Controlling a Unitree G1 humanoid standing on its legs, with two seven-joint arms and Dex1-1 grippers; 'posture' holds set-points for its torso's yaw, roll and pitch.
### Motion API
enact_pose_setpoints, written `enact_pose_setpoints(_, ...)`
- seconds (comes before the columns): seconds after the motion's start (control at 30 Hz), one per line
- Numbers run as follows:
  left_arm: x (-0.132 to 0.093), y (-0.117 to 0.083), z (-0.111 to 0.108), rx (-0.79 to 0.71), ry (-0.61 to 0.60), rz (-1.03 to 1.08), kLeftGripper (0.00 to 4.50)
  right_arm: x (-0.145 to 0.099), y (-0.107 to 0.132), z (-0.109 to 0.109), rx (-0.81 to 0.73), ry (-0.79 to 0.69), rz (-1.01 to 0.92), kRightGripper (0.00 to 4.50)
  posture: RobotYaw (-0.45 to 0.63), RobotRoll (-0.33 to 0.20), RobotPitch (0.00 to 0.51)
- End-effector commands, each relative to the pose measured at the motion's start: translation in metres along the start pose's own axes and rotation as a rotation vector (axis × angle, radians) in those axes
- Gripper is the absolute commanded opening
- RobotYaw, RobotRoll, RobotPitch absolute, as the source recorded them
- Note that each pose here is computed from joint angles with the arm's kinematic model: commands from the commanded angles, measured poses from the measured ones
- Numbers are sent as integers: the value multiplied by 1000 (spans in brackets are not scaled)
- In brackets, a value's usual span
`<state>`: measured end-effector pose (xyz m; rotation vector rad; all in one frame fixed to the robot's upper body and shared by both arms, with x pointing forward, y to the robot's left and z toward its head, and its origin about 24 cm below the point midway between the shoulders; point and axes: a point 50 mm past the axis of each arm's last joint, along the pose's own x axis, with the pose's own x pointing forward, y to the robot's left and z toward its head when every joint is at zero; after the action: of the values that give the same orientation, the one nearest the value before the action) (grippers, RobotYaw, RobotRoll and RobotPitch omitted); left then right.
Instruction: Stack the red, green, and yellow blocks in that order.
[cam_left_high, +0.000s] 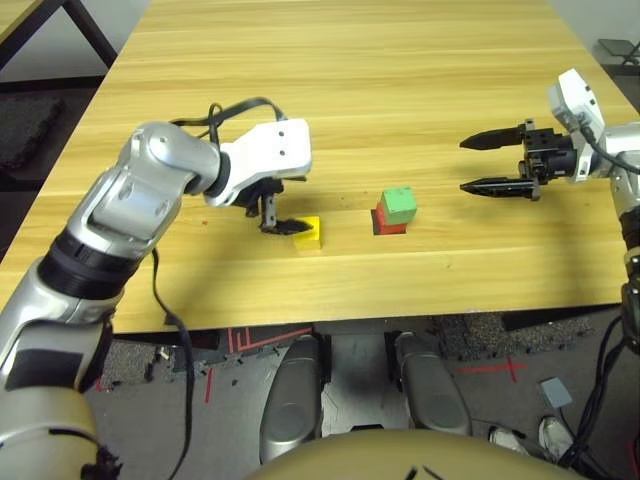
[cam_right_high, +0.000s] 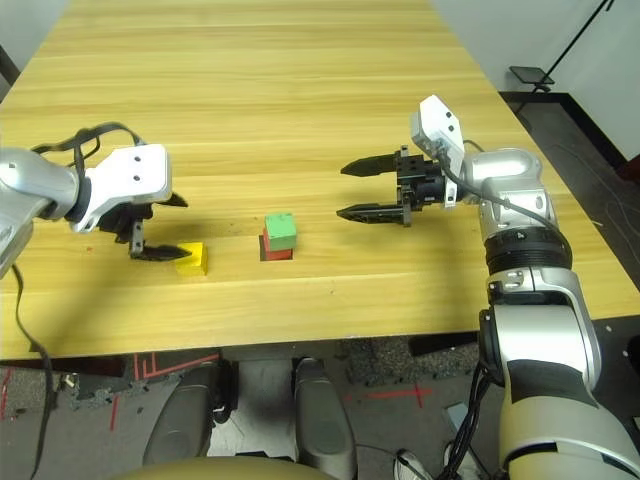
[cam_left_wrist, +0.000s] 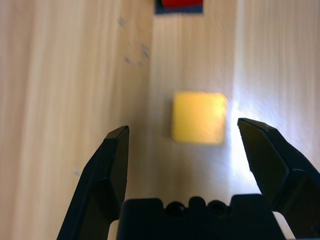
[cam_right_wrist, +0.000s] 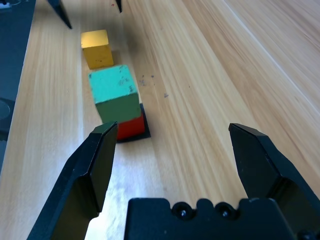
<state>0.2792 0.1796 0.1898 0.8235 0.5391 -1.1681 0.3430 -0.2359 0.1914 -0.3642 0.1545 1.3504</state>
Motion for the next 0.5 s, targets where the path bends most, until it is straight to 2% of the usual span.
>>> enact_pose_setpoints(0.03, 9, -3, -6, -7, -20, 14, 4448, 0, -3, 4, -14, 1, 2, 4500, 187, 26, 159)
enact_pose_setpoints(0.43, 34, -6, -20, -27, -25, 5, 4448, -1, -3, 4, -9, -5, -6, 4500, 163, 19, 165)
enact_pose_setpoints(0.5, 35, -8, -24, -37, -13, -10, 4075, -2, -3, 4, -6, -9, -12, 4500, 160, 22, 165)
